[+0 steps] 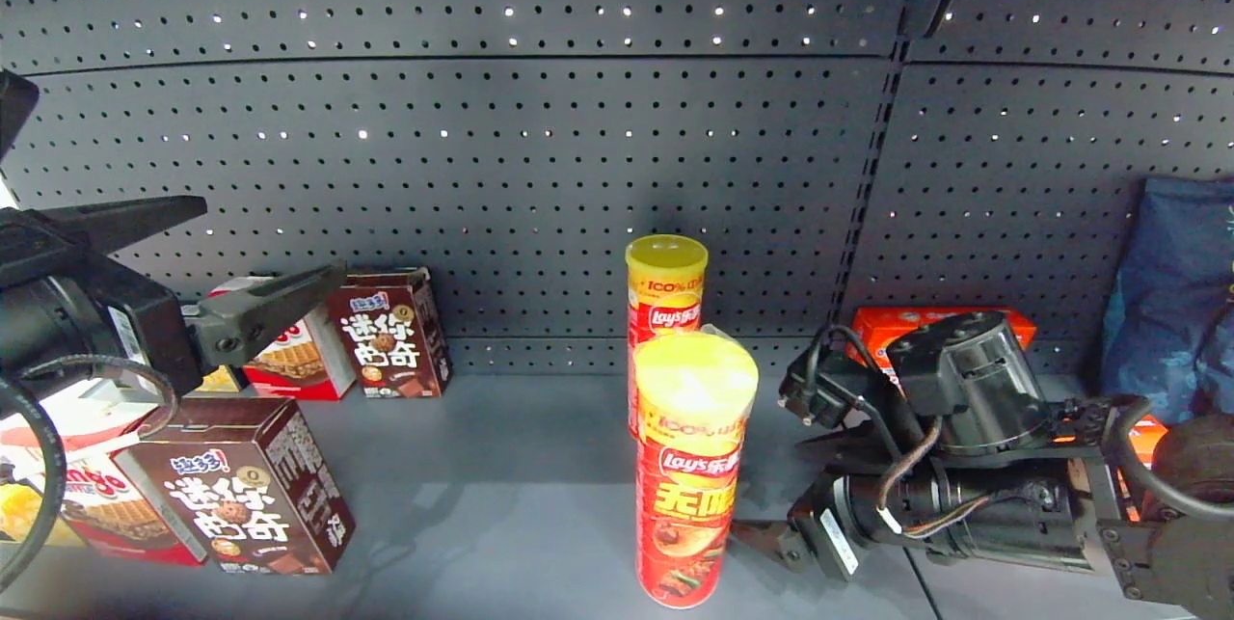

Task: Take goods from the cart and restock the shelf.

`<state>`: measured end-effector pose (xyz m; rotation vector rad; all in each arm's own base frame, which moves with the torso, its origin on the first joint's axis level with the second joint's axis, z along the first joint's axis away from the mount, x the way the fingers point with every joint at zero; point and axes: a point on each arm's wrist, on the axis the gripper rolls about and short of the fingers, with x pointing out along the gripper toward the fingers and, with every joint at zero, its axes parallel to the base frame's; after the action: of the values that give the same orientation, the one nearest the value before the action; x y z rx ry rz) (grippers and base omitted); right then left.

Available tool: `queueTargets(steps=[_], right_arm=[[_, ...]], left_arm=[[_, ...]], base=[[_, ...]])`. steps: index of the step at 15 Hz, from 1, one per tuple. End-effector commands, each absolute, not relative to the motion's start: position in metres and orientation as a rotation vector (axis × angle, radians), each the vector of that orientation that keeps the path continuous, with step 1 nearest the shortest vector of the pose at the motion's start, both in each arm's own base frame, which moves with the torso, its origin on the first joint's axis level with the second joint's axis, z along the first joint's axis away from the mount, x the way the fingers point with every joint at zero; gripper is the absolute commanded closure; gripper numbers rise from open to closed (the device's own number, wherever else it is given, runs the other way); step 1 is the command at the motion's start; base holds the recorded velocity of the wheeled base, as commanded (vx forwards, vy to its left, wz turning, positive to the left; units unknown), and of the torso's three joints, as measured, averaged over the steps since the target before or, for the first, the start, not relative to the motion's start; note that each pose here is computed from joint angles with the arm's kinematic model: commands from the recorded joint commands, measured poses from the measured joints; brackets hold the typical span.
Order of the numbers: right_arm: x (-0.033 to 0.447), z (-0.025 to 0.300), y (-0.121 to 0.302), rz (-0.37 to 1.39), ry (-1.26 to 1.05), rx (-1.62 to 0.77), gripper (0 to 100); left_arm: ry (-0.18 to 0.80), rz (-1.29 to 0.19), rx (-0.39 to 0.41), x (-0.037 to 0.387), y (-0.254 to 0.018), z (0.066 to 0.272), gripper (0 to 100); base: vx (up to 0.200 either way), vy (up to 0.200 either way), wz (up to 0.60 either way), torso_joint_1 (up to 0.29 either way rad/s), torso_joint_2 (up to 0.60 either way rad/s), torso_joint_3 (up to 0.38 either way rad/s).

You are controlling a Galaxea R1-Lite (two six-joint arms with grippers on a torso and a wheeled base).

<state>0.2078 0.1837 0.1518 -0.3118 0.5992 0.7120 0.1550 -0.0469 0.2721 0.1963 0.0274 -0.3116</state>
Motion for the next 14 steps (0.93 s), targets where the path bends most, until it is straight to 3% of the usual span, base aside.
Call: queueTargets(steps=[1, 14], right_arm=[[0.2090, 0.1505, 0.1857, 0.715, 0.602, -0.314, 0], [0.2063, 0.1504, 0.1908, 0.737, 0.600, -0.321, 0]], left_arm=[[0.038, -0.321, 0.193, 0.1576, -0.0476, 0.2703, 0], [0.044, -0.323, 0.192, 0.1592, -0.0481, 0.2690, 0]], base=[[0.000, 0.000, 0.00, 0.000, 0.00, 0.000], [0.000, 0.000, 0.00, 0.000, 0.00, 0.000]])
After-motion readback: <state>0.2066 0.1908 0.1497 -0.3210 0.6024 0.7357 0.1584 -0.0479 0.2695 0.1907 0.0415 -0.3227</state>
